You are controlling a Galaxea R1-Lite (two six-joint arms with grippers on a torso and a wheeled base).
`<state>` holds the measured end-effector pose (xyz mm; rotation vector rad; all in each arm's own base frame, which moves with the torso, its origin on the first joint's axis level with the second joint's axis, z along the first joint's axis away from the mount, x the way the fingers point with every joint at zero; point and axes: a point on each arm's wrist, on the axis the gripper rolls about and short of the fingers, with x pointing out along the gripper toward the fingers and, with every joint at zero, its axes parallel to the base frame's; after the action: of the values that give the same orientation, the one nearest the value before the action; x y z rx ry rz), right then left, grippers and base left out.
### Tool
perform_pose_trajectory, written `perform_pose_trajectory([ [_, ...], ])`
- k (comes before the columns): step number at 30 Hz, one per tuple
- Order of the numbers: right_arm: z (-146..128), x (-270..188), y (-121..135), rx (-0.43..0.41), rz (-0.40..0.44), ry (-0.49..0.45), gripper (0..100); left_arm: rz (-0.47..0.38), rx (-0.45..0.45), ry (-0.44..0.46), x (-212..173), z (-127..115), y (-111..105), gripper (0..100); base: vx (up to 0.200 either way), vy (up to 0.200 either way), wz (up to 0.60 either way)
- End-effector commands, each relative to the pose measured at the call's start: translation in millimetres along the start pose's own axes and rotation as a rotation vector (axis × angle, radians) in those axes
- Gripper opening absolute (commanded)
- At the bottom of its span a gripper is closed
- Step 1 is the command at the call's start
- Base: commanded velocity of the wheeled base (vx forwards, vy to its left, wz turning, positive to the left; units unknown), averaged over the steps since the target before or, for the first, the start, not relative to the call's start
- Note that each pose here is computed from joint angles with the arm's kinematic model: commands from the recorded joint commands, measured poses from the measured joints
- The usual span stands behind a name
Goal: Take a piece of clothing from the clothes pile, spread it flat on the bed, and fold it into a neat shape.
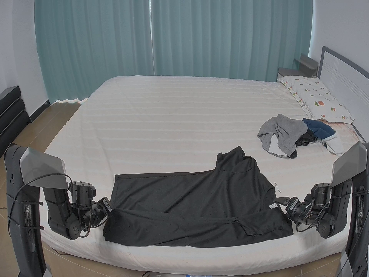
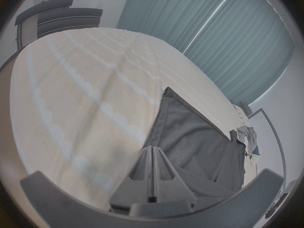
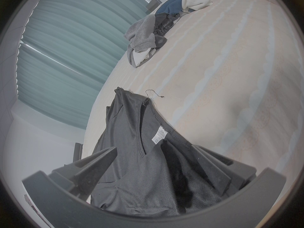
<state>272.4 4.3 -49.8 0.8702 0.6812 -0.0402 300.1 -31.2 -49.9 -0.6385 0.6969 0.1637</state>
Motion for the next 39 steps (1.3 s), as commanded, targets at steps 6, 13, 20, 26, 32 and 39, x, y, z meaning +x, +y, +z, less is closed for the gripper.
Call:
perform_pose_trajectory([
  [6,1,0,0,-0.002,0.008,-0.007,100,0.012,-0.002,0.007,-1,-1,3,0,0.0,0.0,0.0],
  [13,1,0,1,-0.003,0.009,-0.007,100,0.014,-0.009,0.01,-3,-2,3,100,0.0,0.0,0.0],
  [20,3,-1,2,0.009,0.016,-0.014,100,-0.018,-0.028,-0.024,-7,7,-5,100,0.0,0.0,0.0],
  [26,3,-1,1,0.011,0.013,-0.015,100,-0.121,-0.062,-0.126,-15,38,-28,100,0.0,0.0,0.0],
  [32,2,-1,1,0.009,0.013,-0.012,100,-0.158,-0.049,-0.171,6,68,-52,100,0.0,0.0,0.0],
  [39,1,0,1,0.006,0.01,-0.009,100,-0.084,0.076,-0.105,69,78,-61,100,0.0,0.0,0.0],
])
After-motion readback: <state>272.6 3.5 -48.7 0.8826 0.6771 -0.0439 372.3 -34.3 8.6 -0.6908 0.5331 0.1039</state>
